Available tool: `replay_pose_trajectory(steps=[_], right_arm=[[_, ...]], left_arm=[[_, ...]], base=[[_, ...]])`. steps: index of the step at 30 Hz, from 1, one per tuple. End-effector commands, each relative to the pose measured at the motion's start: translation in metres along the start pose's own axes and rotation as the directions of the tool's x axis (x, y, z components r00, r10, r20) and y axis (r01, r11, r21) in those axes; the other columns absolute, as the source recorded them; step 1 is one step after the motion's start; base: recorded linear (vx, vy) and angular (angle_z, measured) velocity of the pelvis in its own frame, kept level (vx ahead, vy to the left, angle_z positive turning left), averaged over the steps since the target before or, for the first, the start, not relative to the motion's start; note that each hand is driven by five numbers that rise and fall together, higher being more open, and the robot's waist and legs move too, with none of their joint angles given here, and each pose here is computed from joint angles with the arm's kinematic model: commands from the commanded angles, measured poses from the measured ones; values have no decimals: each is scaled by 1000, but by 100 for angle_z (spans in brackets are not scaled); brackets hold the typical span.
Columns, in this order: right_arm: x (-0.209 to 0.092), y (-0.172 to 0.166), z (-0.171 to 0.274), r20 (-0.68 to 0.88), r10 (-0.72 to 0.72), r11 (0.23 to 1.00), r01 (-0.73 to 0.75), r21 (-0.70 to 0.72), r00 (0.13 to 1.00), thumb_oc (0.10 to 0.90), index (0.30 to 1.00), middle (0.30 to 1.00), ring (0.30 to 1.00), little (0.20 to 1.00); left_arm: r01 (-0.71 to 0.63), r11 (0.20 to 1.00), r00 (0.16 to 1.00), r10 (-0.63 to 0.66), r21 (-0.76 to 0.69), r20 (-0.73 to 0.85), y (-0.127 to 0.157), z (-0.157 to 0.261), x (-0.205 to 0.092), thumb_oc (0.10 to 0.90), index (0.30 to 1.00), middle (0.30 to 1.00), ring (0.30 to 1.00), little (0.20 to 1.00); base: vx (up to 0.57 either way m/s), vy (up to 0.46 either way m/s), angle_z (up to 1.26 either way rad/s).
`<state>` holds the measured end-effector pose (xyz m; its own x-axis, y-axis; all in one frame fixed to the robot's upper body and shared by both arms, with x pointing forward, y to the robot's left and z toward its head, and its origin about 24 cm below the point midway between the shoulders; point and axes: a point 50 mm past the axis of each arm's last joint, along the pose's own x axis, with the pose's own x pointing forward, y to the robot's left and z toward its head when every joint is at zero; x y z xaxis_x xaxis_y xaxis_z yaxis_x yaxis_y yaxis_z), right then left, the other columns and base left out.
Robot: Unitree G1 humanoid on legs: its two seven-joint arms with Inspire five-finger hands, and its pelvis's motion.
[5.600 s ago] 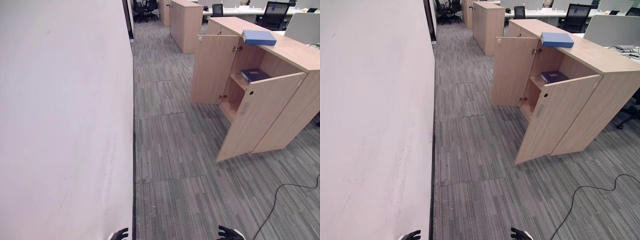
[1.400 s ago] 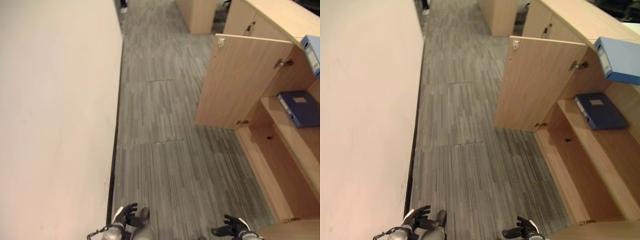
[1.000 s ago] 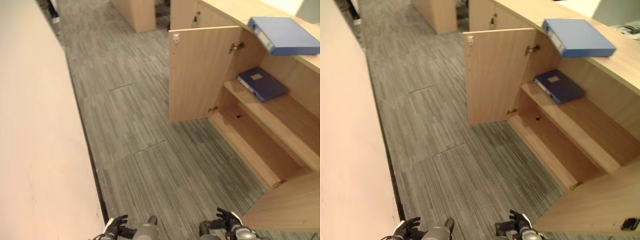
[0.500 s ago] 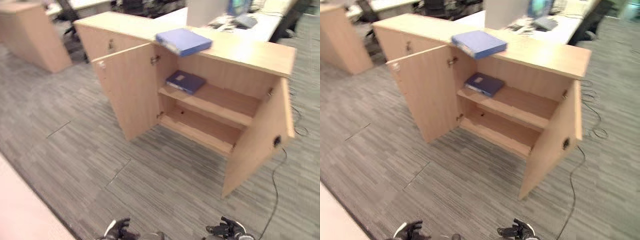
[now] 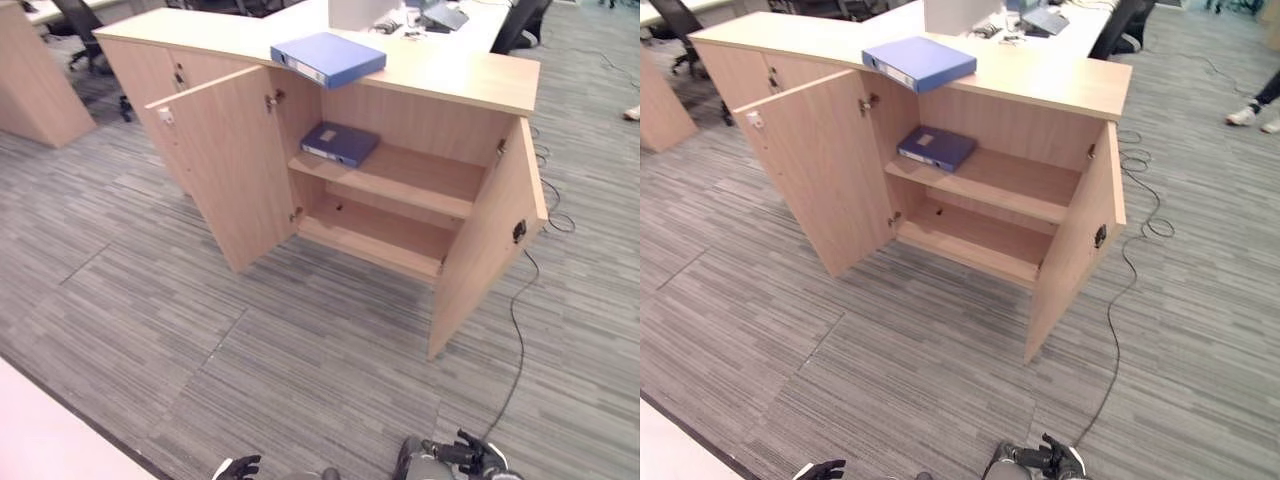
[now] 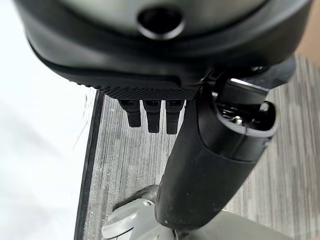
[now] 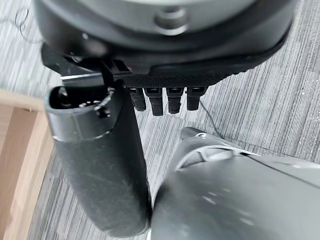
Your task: Put the empty folder in the office cabinet
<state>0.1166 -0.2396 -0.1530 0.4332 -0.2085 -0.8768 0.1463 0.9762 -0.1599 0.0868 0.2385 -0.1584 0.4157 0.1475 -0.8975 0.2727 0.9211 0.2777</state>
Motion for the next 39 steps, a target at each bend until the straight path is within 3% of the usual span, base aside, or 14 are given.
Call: replay_pose_trajectory(steps=[1,9,18,26,34,39], right_arm=[[-9,-22,-35,-106,-59,995,50,-88,993,800,900,900,900,900],[-9,-24,-34,-94,-48,995,40,-92,994,800,900,900,900,900],[-1,-11,2,22,-10,989,13,-148,1000,800,900,900,900,900],[2,-11,26,90,-11,986,25,-164,996,800,900,900,900,900],[2,-6,21,57,11,977,1,-213,998,800,900,900,900,900],[2,0,12,35,19,985,-12,-173,999,800,900,900,900,900]], left_arm=[[1,997,991,-10,71,135,4,35,5,800,900,900,900,900],[-10,998,987,1,56,163,8,47,6,800,900,900,900,900],[-82,997,978,81,-1,191,29,58,6,800,900,900,900,900],[-120,992,976,127,-47,177,38,53,5,800,900,900,900,900],[-141,987,987,146,-72,69,41,20,2,800,900,900,900,900],[-126,992,990,127,-22,58,40,15,0,800,900,900,900,900]], base=[[371,27,15],[371,-99,92],[225,-55,-25],[284,199,-54],[333,404,-62],[273,502,-21]])
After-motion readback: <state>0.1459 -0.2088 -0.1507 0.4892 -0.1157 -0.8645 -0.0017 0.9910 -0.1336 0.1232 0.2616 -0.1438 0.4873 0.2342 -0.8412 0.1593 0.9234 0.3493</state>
